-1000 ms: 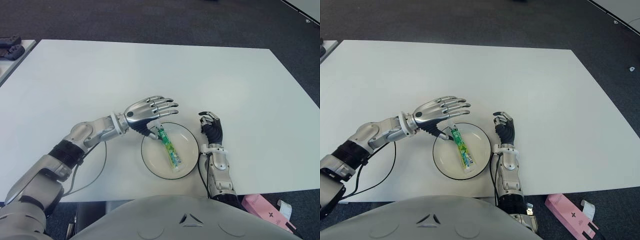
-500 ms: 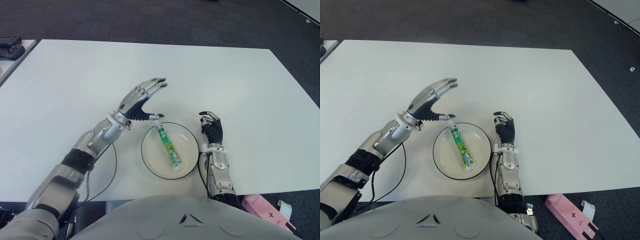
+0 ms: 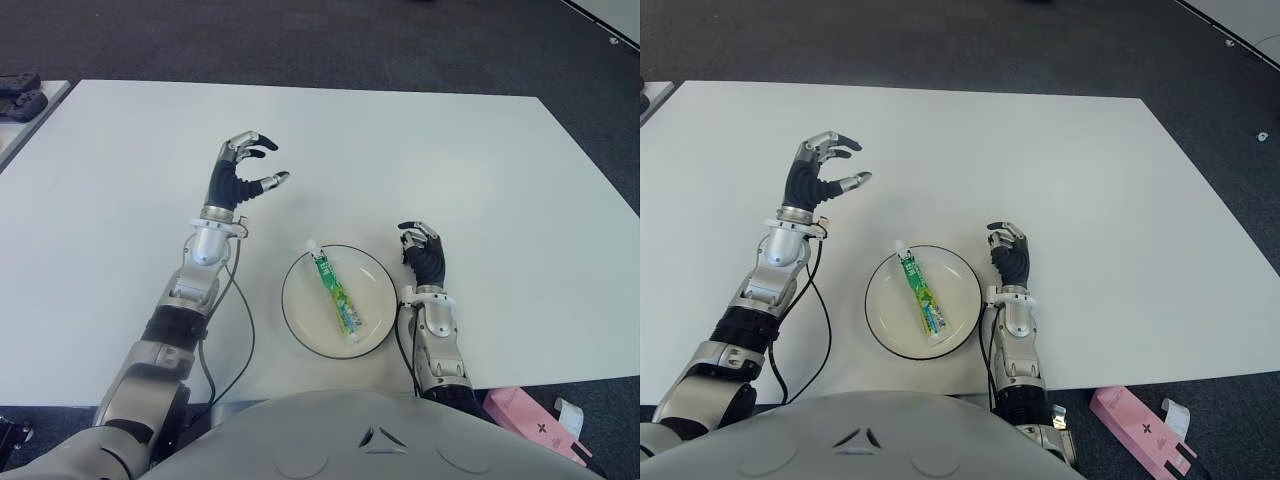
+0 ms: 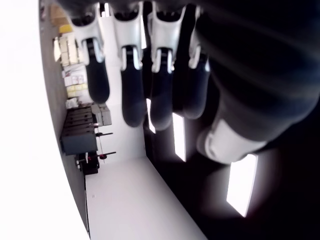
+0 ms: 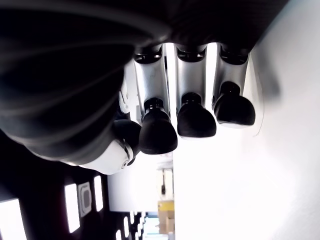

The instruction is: Put the toothpaste on the table into the plate.

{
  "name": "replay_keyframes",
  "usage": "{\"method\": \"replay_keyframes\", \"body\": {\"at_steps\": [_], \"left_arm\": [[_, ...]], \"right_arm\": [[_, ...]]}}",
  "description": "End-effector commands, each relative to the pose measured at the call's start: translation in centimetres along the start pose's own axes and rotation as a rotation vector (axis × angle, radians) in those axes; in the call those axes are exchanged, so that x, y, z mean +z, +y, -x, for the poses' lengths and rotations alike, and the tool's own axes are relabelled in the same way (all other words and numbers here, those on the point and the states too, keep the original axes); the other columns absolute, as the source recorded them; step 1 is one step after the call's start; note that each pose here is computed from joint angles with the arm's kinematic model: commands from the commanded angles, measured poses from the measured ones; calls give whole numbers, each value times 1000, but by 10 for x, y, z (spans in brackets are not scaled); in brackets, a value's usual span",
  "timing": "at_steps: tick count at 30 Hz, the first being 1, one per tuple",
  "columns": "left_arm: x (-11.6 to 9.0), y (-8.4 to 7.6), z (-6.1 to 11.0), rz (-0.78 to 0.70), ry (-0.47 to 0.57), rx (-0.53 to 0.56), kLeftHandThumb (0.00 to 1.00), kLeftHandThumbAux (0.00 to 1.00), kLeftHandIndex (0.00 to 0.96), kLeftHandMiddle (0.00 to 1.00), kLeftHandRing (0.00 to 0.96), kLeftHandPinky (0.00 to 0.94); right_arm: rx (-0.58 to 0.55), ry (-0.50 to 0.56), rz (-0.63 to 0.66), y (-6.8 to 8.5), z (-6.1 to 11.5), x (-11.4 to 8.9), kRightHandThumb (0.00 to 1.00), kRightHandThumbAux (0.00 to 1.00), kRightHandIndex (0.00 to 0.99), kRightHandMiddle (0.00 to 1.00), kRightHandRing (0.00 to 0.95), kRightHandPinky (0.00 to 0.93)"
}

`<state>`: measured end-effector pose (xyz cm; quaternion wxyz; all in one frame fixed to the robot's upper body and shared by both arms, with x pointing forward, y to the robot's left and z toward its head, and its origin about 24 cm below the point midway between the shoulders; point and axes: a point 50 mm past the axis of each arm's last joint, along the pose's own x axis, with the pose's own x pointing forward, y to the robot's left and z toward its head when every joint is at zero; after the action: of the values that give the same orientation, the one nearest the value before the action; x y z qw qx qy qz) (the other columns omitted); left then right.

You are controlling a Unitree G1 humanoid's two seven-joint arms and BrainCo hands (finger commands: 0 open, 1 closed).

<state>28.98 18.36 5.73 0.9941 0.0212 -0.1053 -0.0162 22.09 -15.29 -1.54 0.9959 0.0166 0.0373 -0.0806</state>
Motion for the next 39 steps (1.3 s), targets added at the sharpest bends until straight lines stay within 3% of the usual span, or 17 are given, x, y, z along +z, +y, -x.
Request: {"method": "replay_keyframes", "body": {"at_steps": [1, 17, 39], "left_arm": [[-6, 2, -6, 98, 49, 16, 698, 726, 429, 487, 450, 434], [-22, 13, 7, 152, 89, 60, 704, 723, 430, 481, 447, 440], [-31, 1, 16, 85, 110, 88, 703, 723, 432, 482, 490, 510]], "right_arm": [[14, 30, 5, 2, 0, -6, 702, 727, 438, 838, 829, 820], [12, -28, 2, -2, -7, -1, 703, 726, 438, 861, 849, 849], [40, -59, 9, -1, -24, 9, 703, 726, 437, 897, 877, 868]]}}
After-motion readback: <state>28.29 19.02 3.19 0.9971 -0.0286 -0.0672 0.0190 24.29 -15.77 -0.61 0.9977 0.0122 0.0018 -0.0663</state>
